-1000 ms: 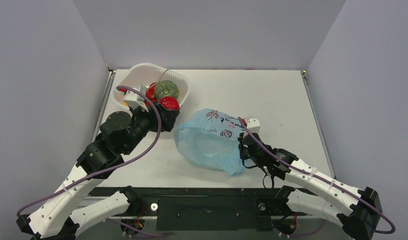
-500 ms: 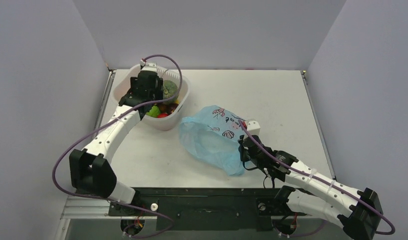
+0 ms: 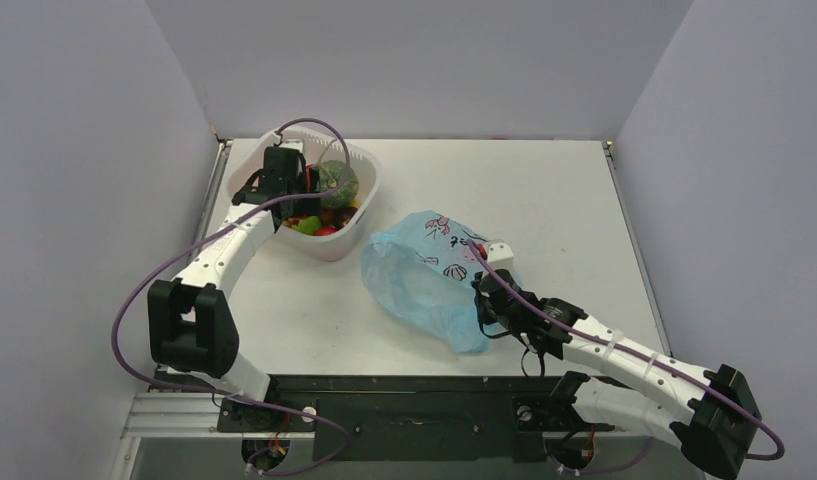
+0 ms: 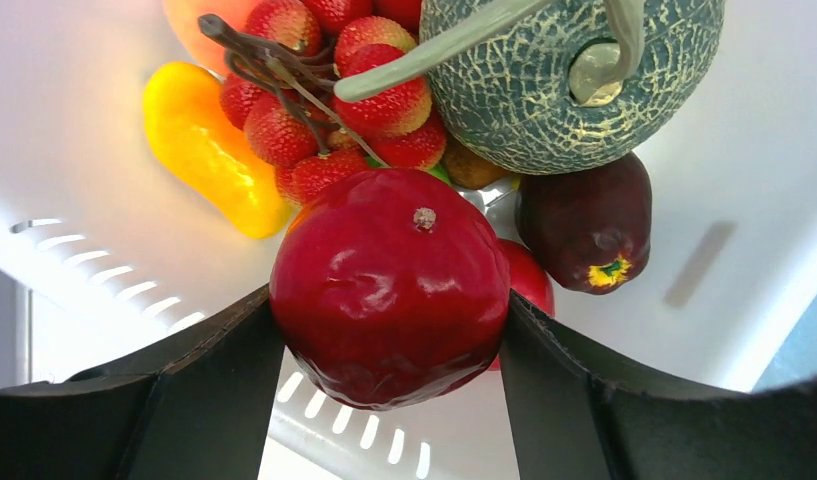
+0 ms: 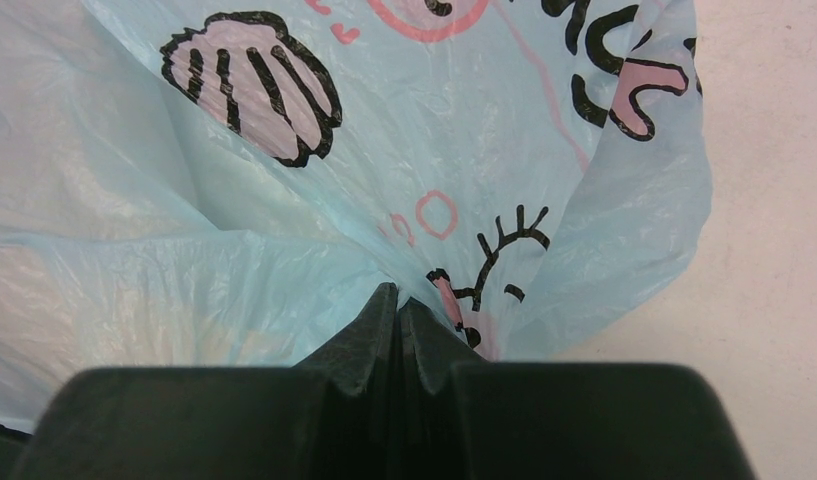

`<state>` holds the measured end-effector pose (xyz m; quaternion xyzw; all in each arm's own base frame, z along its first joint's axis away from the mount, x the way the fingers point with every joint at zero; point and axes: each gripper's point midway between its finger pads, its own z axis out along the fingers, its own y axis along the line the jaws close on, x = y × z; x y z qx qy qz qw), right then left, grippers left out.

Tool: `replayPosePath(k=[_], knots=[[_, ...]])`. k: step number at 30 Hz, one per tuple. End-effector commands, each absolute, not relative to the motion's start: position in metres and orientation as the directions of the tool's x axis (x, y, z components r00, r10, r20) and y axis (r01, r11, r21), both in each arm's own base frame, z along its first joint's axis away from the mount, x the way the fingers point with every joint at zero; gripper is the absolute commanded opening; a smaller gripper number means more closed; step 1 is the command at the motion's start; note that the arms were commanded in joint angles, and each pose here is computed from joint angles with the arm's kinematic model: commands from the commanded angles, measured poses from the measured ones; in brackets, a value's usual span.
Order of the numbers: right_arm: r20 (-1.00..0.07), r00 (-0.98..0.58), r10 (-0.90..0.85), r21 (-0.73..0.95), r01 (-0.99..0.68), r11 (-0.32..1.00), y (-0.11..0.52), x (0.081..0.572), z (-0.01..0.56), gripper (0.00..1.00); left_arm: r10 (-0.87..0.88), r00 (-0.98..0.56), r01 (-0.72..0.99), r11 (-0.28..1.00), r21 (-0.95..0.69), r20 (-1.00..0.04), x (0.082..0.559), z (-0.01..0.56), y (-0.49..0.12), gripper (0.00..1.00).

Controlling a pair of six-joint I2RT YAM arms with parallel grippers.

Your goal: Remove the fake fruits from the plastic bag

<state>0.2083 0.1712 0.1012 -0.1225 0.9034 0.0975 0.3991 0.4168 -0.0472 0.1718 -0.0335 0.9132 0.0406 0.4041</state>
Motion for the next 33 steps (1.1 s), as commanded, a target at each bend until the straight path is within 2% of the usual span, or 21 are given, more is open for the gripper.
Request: replayPosePath(k=[1,2,4,8,17,24,29,33], knots=[[-0.775,-0.622,-0.112,0.105,-0.301,0.948,0.176,0.214,0.115,0.00,-0.047,-0.643,-0.054,0.998,-0.016,-0.765,0.428,0.188,-0.061,0.58],[-0.776,-0.621,-0.110,0.105,-0.299,0.948,0.176,0.214,0.116,0.00,-0.047,-0.644,-0.052,0.998,-0.017,-0.763,0.428,0.188,-0.061,0.66],[-0.777,-0.620,-0.108,0.105,-0.297,0.949,0.175,0.214,0.116,0.00,-0.047,-0.647,-0.048,0.999,-0.020,-0.761,0.428,0.187,-0.062,0.75],[-0.775,-0.623,-0.107,0.105,-0.294,0.950,0.175,0.214,0.118,0.00,-0.044,-0.641,-0.038,0.999,-0.026,-0.766,0.426,0.189,-0.064,0.83],[-0.778,-0.622,-0.091,0.111,-0.279,0.954,0.175,0.216,0.127,0.00,-0.040,-0.608,-0.012,0.999,-0.041,-0.793,0.419,0.204,-0.066,0.87],[-0.818,-0.574,-0.045,0.085,-0.198,0.976,0.162,0.232,0.161,0.00,-0.046,-0.555,-0.011,0.999,-0.048,-0.830,0.410,0.224,-0.063,0.87],[-0.837,-0.547,0.037,0.044,0.002,0.999,0.116,0.248,0.181,0.00,-0.047,-0.518,-0.015,0.999,-0.046,-0.854,0.402,0.235,-0.059,0.89],[-0.848,-0.494,0.191,0.063,0.264,0.963,0.052,0.257,0.191,0.00,-0.047,-0.493,-0.012,0.999,-0.047,-0.869,0.397,0.243,-0.059,0.90]])
